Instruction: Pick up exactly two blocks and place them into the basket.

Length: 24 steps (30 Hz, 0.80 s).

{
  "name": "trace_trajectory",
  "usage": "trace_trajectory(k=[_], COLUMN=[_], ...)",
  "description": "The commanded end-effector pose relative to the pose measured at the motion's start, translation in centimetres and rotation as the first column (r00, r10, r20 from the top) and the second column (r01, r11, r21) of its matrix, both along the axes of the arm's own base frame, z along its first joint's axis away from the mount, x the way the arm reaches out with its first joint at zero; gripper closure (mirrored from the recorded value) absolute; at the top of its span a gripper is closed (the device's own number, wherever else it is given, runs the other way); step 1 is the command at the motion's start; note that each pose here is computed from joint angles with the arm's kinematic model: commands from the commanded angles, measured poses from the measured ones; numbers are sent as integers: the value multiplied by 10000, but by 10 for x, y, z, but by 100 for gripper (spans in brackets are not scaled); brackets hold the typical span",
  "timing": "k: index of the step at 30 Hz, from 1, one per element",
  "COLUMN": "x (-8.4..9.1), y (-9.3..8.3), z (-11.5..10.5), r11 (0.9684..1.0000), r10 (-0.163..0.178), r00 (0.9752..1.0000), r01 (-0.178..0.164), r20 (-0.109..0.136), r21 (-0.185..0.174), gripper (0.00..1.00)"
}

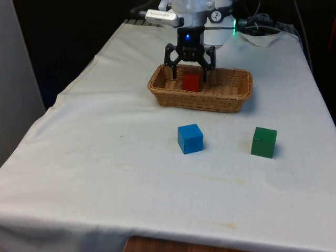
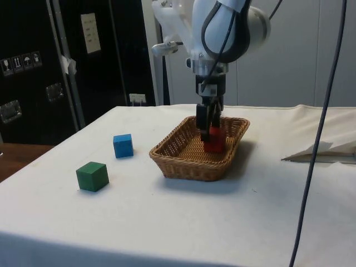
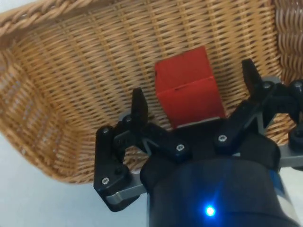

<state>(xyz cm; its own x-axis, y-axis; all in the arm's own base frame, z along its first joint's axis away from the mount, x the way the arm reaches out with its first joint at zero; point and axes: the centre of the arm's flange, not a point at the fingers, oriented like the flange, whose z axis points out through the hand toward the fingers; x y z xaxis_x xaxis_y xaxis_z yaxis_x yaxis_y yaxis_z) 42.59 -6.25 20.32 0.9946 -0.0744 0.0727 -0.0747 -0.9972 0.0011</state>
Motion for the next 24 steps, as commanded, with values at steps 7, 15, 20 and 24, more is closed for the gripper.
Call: trace_trajectory(k=[7,15,20,24], x=[7,21,29,40], y=[16,38,49,63], z=[24,55,67,77], r11=[9995,9979,9968,9959], r10=[216,461,554,622], r00=[9997,9986,9980,9974], r01=[-218,-472,-570,-644], r20=[118,254,308,354], r21=[249,453,560,635], gripper=[0,0,0,0])
